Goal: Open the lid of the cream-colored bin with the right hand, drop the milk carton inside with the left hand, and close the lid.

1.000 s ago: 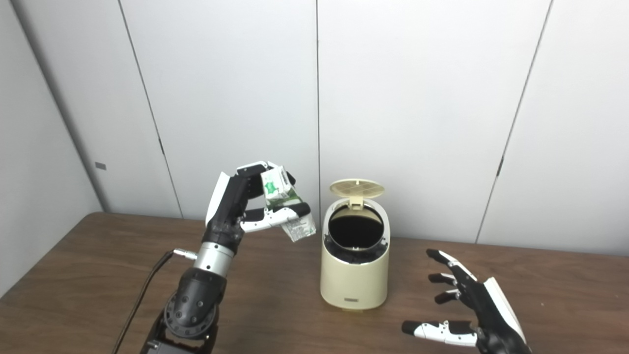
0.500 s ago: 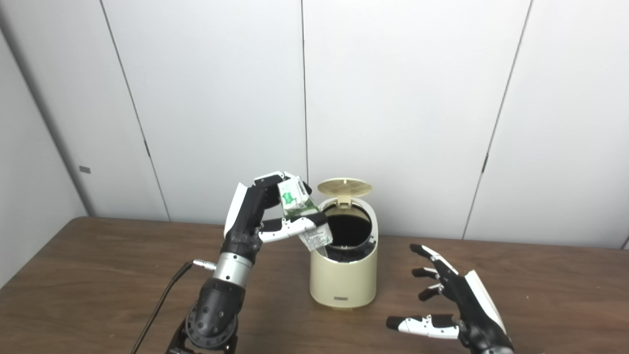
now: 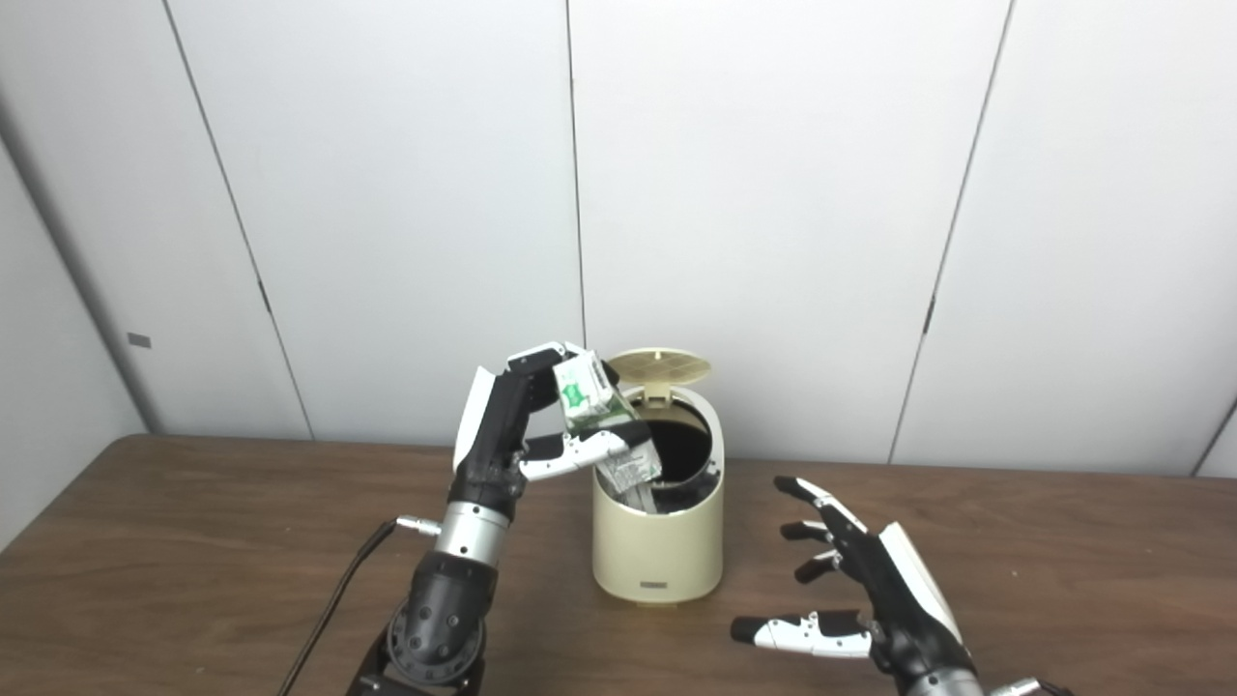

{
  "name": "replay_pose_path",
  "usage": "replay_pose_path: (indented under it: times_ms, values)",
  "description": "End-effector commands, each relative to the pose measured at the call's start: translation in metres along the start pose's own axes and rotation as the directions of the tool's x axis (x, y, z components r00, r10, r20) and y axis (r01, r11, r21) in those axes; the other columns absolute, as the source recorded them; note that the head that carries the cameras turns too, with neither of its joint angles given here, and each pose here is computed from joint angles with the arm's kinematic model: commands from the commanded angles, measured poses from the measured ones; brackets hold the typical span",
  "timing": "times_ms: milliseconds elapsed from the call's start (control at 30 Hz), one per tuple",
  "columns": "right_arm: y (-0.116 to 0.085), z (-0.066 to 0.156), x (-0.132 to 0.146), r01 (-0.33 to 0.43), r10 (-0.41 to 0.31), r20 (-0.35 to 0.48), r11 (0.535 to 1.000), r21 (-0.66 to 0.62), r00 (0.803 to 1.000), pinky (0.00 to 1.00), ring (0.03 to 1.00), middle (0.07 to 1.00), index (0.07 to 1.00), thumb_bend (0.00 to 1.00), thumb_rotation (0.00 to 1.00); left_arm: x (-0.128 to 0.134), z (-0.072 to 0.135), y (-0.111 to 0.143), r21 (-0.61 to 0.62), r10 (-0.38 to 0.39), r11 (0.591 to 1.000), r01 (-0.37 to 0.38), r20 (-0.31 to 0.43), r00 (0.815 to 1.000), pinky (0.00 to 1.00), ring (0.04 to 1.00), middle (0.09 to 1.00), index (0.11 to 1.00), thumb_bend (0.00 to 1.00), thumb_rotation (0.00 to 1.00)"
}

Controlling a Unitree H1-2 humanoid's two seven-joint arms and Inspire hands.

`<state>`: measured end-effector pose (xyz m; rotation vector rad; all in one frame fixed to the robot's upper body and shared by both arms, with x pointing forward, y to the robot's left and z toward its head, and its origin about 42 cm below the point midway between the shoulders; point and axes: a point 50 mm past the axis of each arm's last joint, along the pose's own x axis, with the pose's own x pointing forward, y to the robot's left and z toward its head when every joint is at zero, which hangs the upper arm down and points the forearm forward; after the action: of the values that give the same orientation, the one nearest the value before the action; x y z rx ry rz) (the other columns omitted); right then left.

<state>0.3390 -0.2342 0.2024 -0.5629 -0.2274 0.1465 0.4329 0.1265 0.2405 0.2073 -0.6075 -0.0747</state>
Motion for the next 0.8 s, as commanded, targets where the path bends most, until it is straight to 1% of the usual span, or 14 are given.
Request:
replay_pose_path:
  times_ms: [0, 133, 267, 433, 767]
  values:
    - [-0.010, 0.020, 0.009, 0.041, -0.040, 0.089, 0.999, -0.013, 0.995, 0.57, 0.767, 0.906, 0.870, 0.79, 0.25, 0.027, 0.026, -0.002, -0.005, 0.032, 0.999, -0.031, 0.146, 0.989, 0.38, 0.473, 0.483, 0.492, 0.52, 0.00]
    - [-0.010, 0.021, 0.008, 0.044, -0.044, 0.087, 0.999, -0.008, 0.995, 0.59, 0.769, 0.906, 0.869, 0.80, 0.26, 0.031, 0.020, -0.007, 0.003, 0.059, 0.998, -0.060, 0.170, 0.984, 0.36, 0.464, 0.480, 0.496, 0.52, 0.00]
    - [-0.010, 0.022, 0.007, 0.046, -0.045, 0.091, 0.999, -0.009, 0.995, 0.58, 0.768, 0.907, 0.869, 0.80, 0.26, 0.035, 0.015, -0.013, 0.015, 0.079, 0.996, -0.082, 0.180, 0.980, 0.34, 0.460, 0.481, 0.495, 0.52, 0.00]
    - [-0.010, 0.022, 0.006, 0.051, -0.050, 0.092, 0.999, -0.001, 0.995, 0.56, 0.768, 0.908, 0.874, 0.80, 0.25, 0.038, 0.009, -0.019, 0.015, 0.107, 0.994, -0.111, 0.162, 0.981, 0.33, 0.451, 0.480, 0.495, 0.52, 0.00]
    - [-0.010, 0.025, 0.003, 0.057, -0.057, 0.097, 0.998, 0.004, 0.994, 0.58, 0.765, 0.904, 0.866, 0.81, 0.28, 0.036, -0.003, -0.027, 0.033, 0.152, 0.987, -0.157, 0.130, 0.980, 0.31, 0.432, 0.476, 0.497, 0.52, 0.00]
